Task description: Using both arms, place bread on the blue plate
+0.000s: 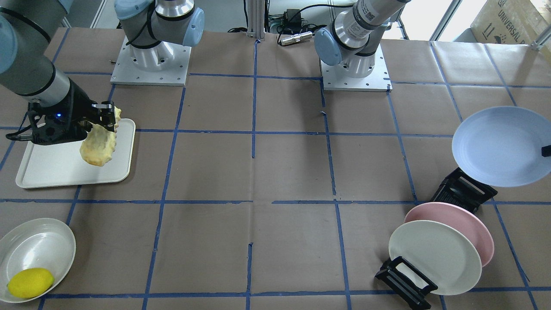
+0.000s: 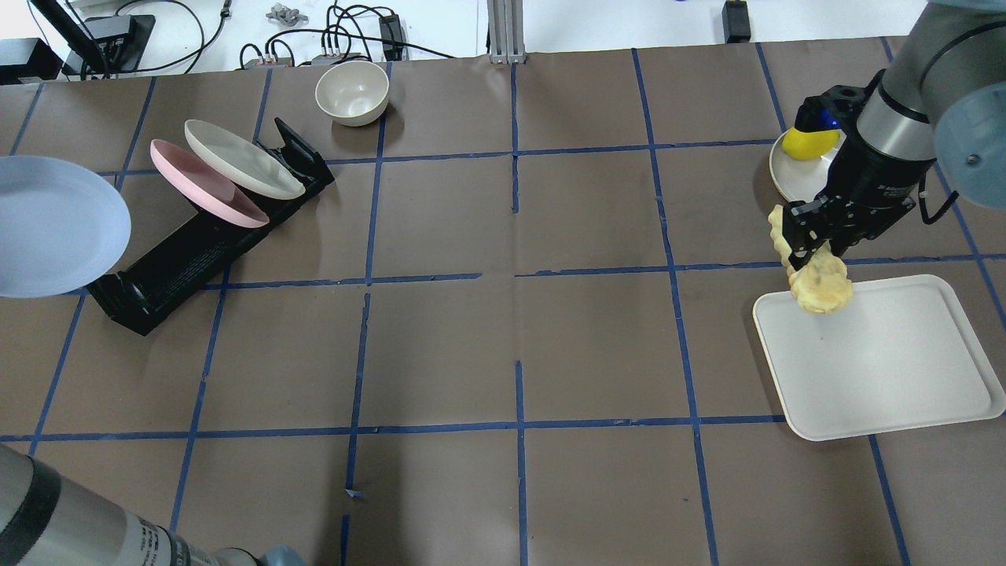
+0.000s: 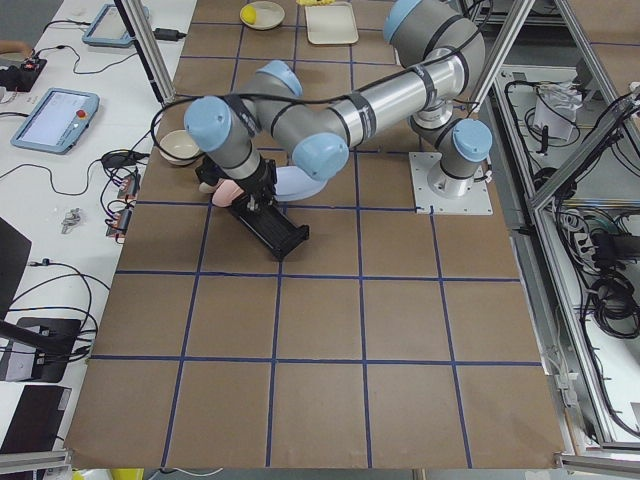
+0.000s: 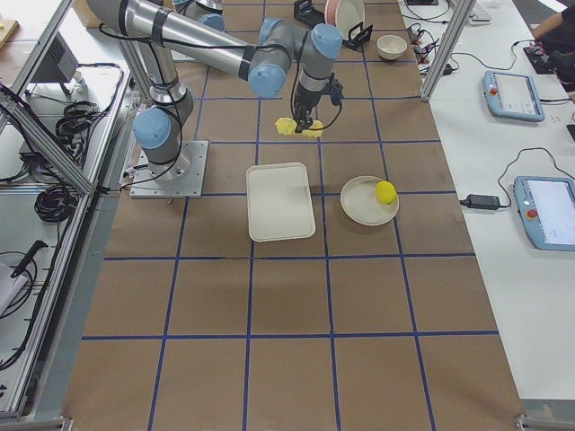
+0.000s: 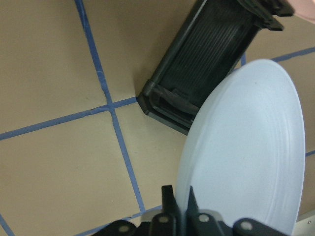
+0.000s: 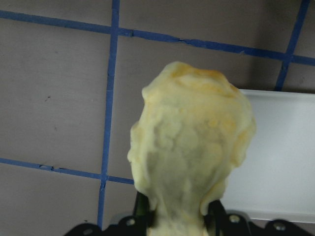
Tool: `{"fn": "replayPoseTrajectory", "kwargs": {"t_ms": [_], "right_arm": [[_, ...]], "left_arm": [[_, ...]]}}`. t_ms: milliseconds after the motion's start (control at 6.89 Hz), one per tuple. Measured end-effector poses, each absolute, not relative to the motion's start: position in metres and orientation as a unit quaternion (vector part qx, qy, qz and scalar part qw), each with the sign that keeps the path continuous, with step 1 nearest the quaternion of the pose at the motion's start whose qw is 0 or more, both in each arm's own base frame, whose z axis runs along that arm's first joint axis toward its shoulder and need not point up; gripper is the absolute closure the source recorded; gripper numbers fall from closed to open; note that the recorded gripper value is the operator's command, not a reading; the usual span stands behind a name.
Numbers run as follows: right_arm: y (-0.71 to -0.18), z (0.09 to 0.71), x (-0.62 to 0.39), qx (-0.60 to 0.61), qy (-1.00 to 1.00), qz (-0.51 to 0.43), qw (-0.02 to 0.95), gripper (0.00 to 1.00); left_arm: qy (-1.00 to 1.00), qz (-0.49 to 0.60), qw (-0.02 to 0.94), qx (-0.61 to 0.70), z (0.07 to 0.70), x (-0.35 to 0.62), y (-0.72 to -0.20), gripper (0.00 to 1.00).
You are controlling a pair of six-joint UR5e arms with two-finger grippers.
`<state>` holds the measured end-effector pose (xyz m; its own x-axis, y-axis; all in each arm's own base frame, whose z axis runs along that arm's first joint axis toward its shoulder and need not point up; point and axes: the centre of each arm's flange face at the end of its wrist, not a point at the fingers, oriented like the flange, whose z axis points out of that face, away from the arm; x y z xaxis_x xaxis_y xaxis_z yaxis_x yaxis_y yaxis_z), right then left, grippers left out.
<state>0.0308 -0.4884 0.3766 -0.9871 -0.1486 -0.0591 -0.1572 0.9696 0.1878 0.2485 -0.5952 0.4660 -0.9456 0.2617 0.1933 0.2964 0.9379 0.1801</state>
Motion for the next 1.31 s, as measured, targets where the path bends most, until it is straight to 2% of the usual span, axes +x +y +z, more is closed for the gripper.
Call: {"fn": "replayPoseTrajectory", "kwargs": {"t_ms": [290, 435, 871, 1306], "right_arm": [[-0.482, 0.381, 0.053, -0.071, 0.993, 0.097, 0.018, 0.55], [-0.481, 0.38, 0.055, -0.07, 0.992, 0.098, 0.018, 0.55], [-0.48, 0.379, 0.056, -0.07, 0.992, 0.1, 0.02, 0.55], [-0.482, 0.37, 0.07, -0.074, 0.991, 0.107, 0.02, 0.53]], "left_arm": [[-0.975, -0.088, 0.067, -0.191, 0.494, 0.096, -0.6, 0.91], [-0.974, -0.081, 0.075, -0.2, 0.485, 0.029, -0.604, 0.91], [-0.959, -0.062, 0.152, -0.23, 0.393, -0.13, -0.606, 0.91], [-0.955, -0.04, 0.158, -0.25, 0.301, -0.227, -0.575, 0.91]]}}
